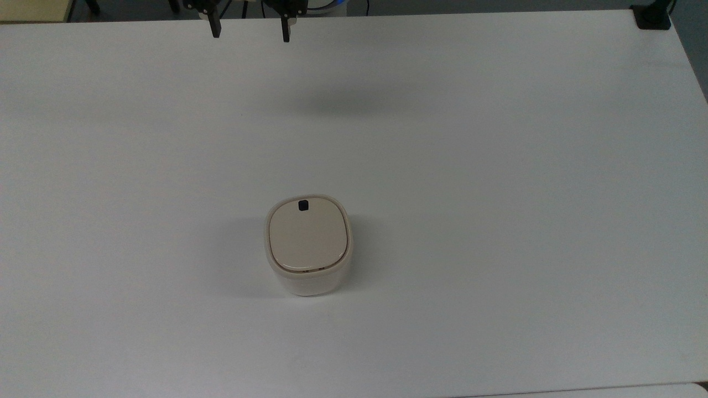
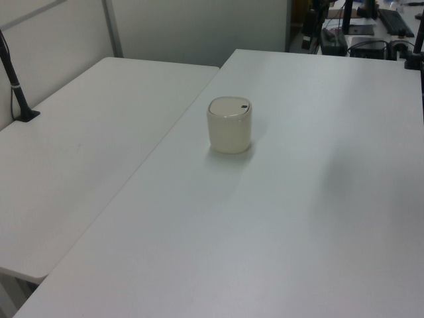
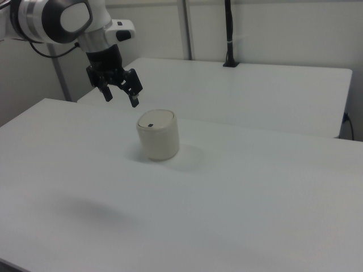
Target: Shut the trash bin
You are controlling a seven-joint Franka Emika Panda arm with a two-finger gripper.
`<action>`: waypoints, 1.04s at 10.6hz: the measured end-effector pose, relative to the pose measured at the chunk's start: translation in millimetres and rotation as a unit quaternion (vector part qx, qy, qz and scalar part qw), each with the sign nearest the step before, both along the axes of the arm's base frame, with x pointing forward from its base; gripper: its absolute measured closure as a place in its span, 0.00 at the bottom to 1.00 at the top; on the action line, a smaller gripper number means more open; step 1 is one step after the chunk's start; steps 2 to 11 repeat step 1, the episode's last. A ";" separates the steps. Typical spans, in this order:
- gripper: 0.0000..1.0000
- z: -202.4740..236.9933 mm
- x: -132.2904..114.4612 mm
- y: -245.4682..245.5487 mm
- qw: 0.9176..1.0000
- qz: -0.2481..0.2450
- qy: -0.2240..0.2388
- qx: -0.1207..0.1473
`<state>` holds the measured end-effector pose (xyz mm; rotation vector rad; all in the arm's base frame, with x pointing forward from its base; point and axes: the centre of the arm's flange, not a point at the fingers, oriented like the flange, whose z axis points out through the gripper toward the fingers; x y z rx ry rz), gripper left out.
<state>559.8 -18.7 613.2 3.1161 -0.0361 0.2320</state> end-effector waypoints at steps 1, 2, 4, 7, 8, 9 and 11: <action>0.00 -0.6 0.3 0.5 1.000 0.004 0.001 -0.001; 0.00 -0.6 0.3 0.5 1.000 0.004 0.001 -0.001; 0.00 -0.6 0.3 0.5 1.000 0.004 0.001 -0.001; 0.00 -0.6 0.3 0.5 1.000 0.004 0.001 -0.001; 0.00 -0.6 0.3 0.5 1.000 0.004 0.001 -0.001; 0.00 -0.6 0.3 0.5 1.000 0.004 0.001 -0.001; 0.00 -0.6 0.3 0.5 1.000 0.004 0.001 -0.001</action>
